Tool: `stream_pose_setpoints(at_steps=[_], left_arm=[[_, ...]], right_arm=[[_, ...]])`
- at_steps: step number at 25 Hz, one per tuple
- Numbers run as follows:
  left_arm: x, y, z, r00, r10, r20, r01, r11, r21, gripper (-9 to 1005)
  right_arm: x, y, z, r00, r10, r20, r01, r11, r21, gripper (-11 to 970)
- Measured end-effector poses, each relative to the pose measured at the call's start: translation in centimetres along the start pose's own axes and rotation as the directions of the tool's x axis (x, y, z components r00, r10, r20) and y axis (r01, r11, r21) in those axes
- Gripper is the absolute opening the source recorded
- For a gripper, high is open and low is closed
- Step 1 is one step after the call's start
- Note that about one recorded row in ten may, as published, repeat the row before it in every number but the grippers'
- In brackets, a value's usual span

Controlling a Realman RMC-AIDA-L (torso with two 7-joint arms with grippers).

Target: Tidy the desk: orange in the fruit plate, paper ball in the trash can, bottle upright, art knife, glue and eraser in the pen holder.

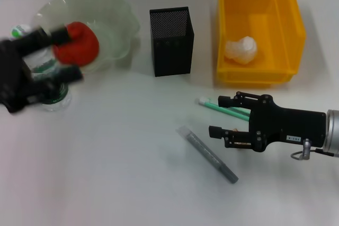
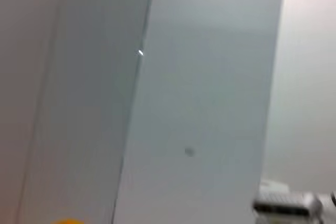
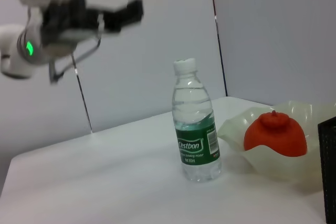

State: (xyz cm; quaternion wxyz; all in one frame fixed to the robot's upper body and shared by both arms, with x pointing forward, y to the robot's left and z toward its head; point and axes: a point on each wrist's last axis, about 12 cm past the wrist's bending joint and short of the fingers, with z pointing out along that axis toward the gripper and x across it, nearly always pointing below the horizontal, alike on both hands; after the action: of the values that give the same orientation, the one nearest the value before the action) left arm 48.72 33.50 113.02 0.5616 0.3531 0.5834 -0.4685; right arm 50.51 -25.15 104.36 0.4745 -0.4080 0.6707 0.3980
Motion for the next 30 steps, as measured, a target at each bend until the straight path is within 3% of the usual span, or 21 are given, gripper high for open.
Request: stream_pose_setpoints(at_steps=[8,15,23,30], left_arm=[[5.0,-1.4,1.1,0.99,0.061,-0.128,-0.057,0.998,0.034,766],[8.9,-2.3,2.3,0.969,0.076,-0.234,-0.077,0.997,0.008,766],[10.3,-3.0,2.5,0.966,0.071,-0.248,-0.076,0.997,-0.009,765],[10.6,-3.5,2.3,0.969,0.066,-0.238,-0.072,0.997,-0.017,765]], right_arm=[[-1.2,-0.6,-0.1,0.999,0.05,0.004,-0.05,0.998,-0.031,762],[-1.9,-0.9,-0.5,0.996,0.088,0.003,-0.088,0.995,-0.046,762],[-3.0,-1.6,-0.8,0.994,0.11,-0.012,-0.11,0.993,-0.043,761],[-5.9,-2.8,-1.0,0.98,0.097,-0.174,-0.11,0.992,-0.065,761]])
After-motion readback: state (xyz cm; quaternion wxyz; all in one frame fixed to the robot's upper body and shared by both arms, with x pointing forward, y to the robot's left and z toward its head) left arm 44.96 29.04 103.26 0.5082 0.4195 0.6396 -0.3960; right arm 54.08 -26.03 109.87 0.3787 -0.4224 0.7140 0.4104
